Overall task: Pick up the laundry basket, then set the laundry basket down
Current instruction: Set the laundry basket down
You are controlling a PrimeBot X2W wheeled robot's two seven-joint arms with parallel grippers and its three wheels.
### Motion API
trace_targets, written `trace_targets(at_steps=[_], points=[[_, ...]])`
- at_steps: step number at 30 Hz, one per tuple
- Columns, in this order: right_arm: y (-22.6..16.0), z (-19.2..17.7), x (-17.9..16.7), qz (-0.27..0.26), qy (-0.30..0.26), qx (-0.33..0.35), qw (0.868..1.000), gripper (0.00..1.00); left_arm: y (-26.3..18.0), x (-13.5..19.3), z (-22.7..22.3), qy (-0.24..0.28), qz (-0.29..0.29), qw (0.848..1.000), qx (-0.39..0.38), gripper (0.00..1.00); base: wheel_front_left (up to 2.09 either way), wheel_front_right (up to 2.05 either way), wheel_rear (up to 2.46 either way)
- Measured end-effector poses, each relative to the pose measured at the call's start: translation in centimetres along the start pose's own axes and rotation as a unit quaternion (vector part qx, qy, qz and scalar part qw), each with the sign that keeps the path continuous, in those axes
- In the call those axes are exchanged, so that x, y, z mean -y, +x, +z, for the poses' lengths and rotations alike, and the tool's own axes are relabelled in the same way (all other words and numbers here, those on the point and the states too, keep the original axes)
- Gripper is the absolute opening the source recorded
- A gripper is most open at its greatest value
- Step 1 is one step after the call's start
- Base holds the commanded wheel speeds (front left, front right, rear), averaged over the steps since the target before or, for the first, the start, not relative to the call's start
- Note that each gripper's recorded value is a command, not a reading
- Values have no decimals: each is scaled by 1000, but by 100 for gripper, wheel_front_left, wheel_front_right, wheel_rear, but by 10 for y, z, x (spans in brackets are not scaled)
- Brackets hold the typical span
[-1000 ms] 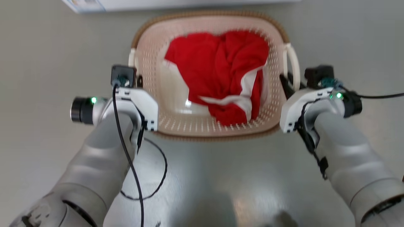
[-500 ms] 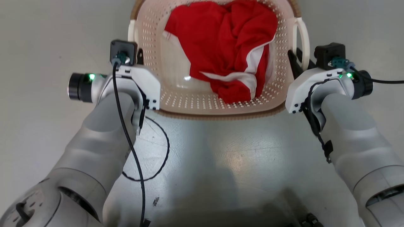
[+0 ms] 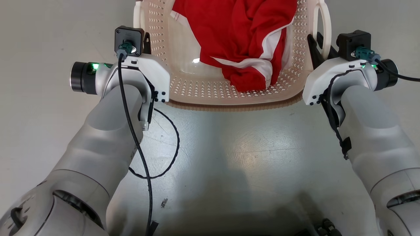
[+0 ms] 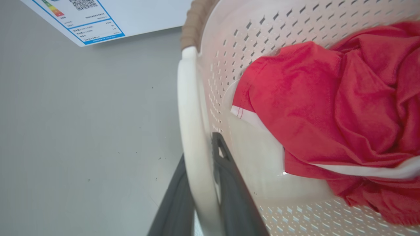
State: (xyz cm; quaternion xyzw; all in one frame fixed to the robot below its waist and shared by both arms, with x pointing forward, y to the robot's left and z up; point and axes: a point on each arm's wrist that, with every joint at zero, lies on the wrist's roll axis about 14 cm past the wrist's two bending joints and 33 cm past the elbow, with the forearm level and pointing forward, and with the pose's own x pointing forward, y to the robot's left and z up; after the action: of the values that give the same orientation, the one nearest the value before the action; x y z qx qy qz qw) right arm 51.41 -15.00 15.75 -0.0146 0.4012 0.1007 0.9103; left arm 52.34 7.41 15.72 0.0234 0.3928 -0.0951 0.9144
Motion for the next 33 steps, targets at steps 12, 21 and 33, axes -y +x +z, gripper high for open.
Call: trace_targets(at_steps=[12, 21, 33], points=[[2, -8, 0, -1, 1, -7, 1000, 0, 1, -2, -8, -2, 2, 1000, -9, 0, 0, 0, 0], [3, -16, 1, -3, 4, -14, 1000, 33, 2, 0, -15, 2, 1, 1000, -17, 0, 0, 0, 0], [6, 2, 2, -6, -6, 17, 1000, 100, 2, -3, -9, -10, 10, 1000, -12, 100, 0, 0, 0]])
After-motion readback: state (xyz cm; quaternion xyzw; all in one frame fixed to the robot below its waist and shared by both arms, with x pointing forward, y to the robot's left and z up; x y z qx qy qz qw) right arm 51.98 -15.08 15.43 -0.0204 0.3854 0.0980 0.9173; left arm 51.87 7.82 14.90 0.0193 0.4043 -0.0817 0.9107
